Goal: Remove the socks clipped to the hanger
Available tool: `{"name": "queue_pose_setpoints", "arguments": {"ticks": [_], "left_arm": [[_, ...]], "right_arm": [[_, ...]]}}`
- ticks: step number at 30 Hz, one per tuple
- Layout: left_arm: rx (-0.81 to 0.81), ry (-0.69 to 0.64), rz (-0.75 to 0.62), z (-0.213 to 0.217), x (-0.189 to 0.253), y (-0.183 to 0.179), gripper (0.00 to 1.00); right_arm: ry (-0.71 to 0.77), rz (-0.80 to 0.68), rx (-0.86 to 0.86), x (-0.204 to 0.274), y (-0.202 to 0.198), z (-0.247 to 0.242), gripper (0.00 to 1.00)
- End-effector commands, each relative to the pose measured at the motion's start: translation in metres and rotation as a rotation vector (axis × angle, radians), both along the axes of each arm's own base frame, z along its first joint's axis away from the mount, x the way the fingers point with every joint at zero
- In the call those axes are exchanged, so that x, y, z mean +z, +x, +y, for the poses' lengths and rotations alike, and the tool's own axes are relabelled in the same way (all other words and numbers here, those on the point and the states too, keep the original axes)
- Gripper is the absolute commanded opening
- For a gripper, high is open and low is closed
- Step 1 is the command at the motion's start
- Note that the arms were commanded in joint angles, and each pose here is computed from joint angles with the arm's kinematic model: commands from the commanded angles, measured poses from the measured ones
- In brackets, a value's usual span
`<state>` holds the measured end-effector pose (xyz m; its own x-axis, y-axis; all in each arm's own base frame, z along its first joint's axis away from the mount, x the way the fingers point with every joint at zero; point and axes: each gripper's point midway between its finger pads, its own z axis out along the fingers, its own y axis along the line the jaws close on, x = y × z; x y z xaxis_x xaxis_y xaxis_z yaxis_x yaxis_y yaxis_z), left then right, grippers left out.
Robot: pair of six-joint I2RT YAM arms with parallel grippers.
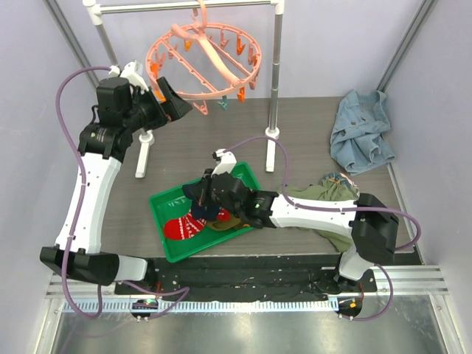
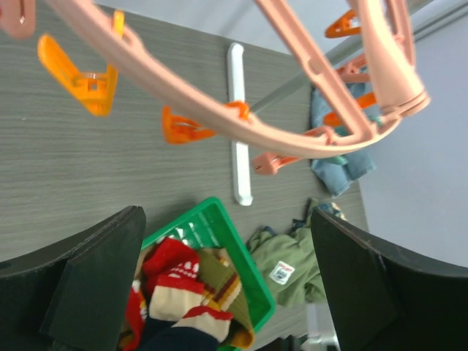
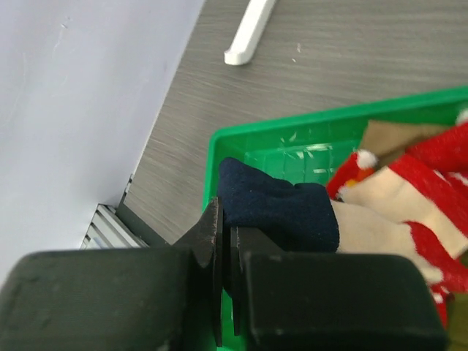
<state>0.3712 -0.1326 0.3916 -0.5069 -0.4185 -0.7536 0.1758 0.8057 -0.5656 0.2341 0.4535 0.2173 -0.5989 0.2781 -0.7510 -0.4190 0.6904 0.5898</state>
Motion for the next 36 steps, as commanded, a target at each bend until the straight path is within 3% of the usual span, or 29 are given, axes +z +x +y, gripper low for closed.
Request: {"name": "queue_pose_setpoints", "arguments": {"ticks": [1, 9, 11, 13, 14, 15, 18, 19, 20, 21, 28, 36], "left_arm": [[0.056, 0.091, -0.037, 0.021, -0.002, -0.018, 1.0], [0.083, 0.071, -0.091, 0.029, -0.017, -0.046, 1.0], [0.085, 0.07, -0.086, 0.03, -0.029, -0.051, 1.0], [0.094, 0.053, -0.13, 0.031, -0.025, -0.058, 1.0], [0.107, 0.033, -0.096, 0.031, -0.038, -0.06, 1.0], [0.081, 0.014, -0.098, 0.026, -0.04, -0.064, 1.0], [0.038, 0.001, -0.075, 0.021, -0.056, -0.079, 1.0], [0.028, 0.003, -0.073, 0.02, -0.059, -0.082, 1.0], [0.024, 0.009, -0.079, 0.021, -0.063, -0.087, 1.0], [0.019, 0.018, -0.087, 0.021, -0.065, -0.089, 1.0], [-0.102, -0.118, -0.105, -0.003, -0.07, -0.114, 1.0], [-0.226, -0.125, -0.105, -0.014, -0.064, -0.146, 1.0]], "right_arm": [[0.118, 0.047, -0.078, 0.019, -0.006, -0.023, 0.01], [0.05, 0.14, -0.184, -0.086, -0.007, -0.05, 0.02], [0.011, 0.16, -0.187, -0.11, -0.008, -0.049, 0.04], [-0.029, 0.155, -0.177, -0.116, -0.007, -0.047, 0.13], [-0.022, 0.149, -0.165, -0.106, -0.005, -0.041, 0.19], [-0.061, 0.155, -0.157, -0.106, -0.008, -0.044, 0.35], [-0.117, 0.112, -0.121, -0.074, -0.011, -0.052, 0.58], [-0.127, 0.098, -0.113, -0.063, -0.012, -0.055, 0.81], [-0.123, 0.074, -0.101, -0.045, -0.012, -0.056, 0.93], [-0.143, 0.068, -0.094, -0.034, -0.016, -0.067, 0.99], [-0.141, -0.064, -0.088, 0.04, -0.025, -0.115, 1.0], [-0.105, -0.128, -0.207, 0.085, -0.029, -0.178, 1.0]]}}
